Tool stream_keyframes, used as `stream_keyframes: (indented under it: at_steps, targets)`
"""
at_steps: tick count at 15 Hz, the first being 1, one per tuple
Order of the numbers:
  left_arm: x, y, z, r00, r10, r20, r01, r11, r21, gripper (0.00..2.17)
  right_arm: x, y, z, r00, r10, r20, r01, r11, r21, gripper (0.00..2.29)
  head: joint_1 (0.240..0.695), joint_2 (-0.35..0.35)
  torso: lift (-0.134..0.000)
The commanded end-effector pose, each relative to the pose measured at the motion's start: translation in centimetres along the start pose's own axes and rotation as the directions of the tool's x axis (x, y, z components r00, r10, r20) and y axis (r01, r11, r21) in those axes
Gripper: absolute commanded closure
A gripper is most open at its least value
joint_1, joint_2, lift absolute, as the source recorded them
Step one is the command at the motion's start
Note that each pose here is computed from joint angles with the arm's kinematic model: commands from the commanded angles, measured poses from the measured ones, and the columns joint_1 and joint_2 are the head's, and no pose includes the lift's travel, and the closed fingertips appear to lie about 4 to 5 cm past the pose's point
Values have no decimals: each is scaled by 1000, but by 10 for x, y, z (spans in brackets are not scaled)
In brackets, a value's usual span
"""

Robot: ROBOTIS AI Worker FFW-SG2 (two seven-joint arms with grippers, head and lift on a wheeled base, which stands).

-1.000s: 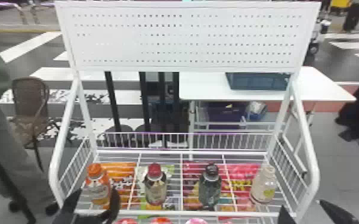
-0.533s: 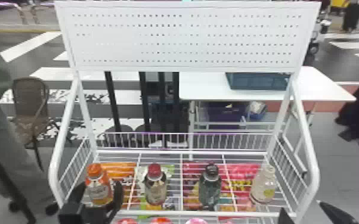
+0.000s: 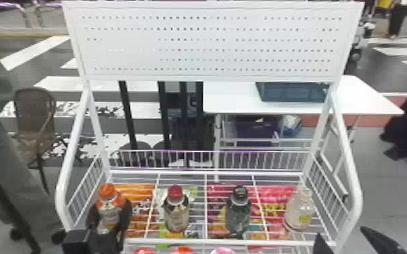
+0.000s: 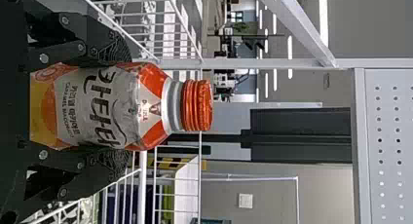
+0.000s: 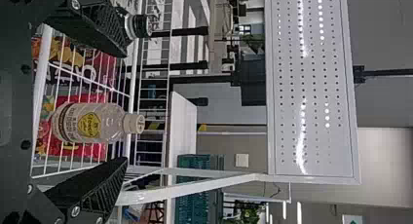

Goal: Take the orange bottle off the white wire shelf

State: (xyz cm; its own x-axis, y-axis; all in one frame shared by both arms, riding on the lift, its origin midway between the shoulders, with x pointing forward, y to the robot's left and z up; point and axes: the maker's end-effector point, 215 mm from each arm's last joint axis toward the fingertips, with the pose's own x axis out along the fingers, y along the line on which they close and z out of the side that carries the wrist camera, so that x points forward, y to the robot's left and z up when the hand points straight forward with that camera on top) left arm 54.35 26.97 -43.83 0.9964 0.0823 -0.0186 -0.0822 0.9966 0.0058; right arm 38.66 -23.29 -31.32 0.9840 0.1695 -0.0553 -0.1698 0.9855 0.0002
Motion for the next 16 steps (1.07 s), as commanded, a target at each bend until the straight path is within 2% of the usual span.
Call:
stream_keyframes:
  at_steps: [1,3,6,9,12,16]
  targets:
    - [-2,-3,6,1000,-3,11,3,1000,-5,647,1,0,1,1000,1,2,-1,1000,-1,144,499,0,0]
    - [-10,-10,23,999,-16,38,16,1000,-18,647,2,0,1,1000,1,4,-1,1000,1,144,499,0,0]
    - [-35,-17,70,995,-30,99,34,999,-36,647,5,1,3,1000,2,9,-2,1000,1,144,499,0,0]
    - [-54,-17,89,997,-42,60,44,999,-24,647,7,2,3,1000,5,12,-5,1000,1,144,499,0,0]
    - [-76,-14,104,998,-52,23,52,998,24,643,9,2,3,1000,4,12,-4,1000,3,144,499,0,0]
    - [-117,-11,135,998,-57,27,56,998,41,643,10,1,2,1000,6,12,-6,1000,2,144,499,0,0]
